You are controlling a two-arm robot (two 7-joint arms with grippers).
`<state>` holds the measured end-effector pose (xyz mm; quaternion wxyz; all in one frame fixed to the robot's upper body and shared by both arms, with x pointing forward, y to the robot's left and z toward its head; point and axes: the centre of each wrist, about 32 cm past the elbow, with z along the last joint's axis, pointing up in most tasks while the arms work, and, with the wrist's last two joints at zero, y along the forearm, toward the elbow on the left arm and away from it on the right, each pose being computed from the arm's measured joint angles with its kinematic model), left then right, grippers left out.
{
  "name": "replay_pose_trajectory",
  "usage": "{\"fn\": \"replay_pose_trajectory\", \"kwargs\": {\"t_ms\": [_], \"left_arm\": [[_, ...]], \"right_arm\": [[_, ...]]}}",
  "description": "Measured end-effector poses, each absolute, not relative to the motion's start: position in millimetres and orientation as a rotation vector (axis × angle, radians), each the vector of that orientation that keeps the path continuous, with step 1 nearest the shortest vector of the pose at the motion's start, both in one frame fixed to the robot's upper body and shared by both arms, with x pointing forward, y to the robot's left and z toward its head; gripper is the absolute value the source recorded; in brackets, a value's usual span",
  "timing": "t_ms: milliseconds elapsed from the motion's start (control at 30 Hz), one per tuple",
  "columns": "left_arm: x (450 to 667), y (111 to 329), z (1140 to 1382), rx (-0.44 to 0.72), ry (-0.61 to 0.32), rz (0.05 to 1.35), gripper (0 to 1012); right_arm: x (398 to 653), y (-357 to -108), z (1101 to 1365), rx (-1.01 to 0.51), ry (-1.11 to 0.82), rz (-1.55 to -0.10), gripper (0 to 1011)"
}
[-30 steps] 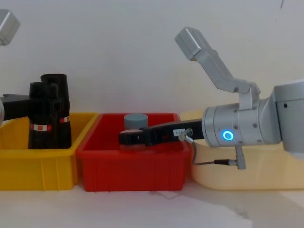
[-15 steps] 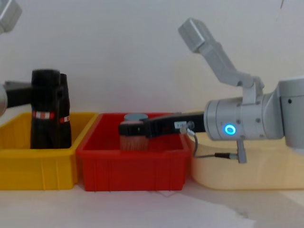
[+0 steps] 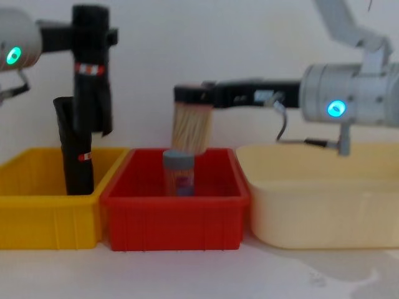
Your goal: Pick up the garbage bag with the one hand and transfer it to the other hand.
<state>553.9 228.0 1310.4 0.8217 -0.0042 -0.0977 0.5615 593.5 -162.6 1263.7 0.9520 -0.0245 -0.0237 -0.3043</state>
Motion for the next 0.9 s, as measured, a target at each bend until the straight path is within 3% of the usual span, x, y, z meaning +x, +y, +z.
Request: {"fn": "replay_pose_trajectory", "kwargs": {"t_ms": [400,900], "left_arm": [[584,184,1351,-0.049,-0.268,1.035,353],[631,124,1363,-0.06,-0.232,0.815,353]], "right_arm": [[574,-203,1301,0.016,-0.169,-0.741,650],[546,-257,1316,0.006,-0.239,-0.962,650]]}}
